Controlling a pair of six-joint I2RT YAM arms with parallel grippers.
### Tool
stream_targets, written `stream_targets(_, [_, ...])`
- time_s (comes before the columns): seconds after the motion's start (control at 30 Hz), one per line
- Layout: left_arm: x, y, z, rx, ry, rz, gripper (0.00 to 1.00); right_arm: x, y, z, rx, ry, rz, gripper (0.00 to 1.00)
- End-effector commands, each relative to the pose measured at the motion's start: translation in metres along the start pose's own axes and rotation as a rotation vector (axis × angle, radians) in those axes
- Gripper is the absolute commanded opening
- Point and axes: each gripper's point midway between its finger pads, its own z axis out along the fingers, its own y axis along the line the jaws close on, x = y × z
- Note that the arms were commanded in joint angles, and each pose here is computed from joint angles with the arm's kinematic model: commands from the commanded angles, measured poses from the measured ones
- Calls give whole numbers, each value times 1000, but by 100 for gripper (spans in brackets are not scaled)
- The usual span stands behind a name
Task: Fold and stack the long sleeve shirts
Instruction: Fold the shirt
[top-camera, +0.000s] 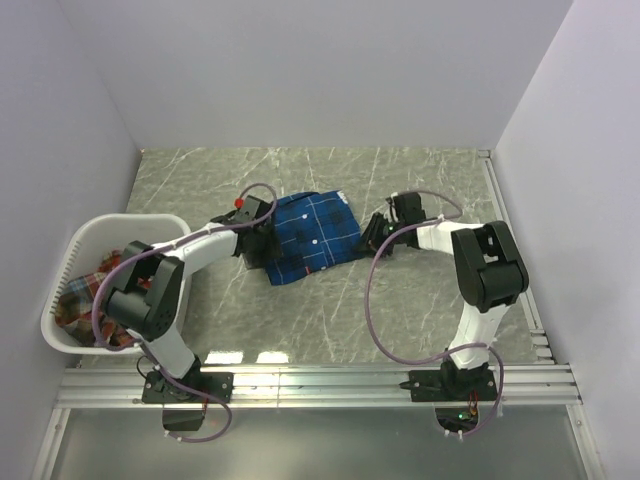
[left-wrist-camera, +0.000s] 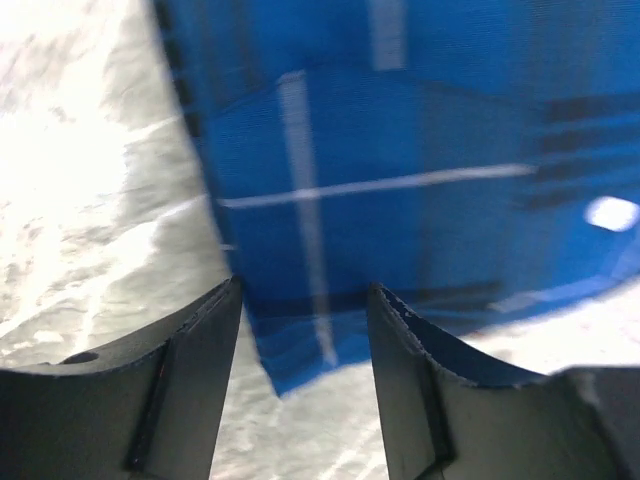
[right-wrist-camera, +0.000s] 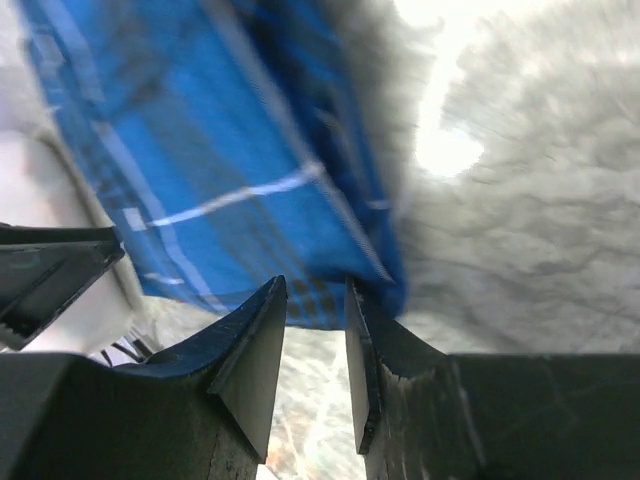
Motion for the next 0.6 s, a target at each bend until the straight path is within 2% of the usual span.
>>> stream_targets(0.0, [-6, 13, 11, -43, -14, -68, 58, 11, -7, 3, -18, 26, 35, 37])
stream_targets(0.17, [-27, 43, 19, -115, -31, -116, 59, 51, -7, 0, -30, 107, 83, 36])
stream_targets(0.37, [-69, 27, -1, -93, -137, -40, 69, 82, 44, -11, -138, 136, 9, 36])
stream_targets(0.43, [-79, 13, -14, -73, -186, 6, 73, 80, 46, -19, -133, 121, 4, 37])
stream_targets(0.57, [-80, -21, -39, -62, -297, 188, 80, 40, 50, -56, -72, -63, -93, 42])
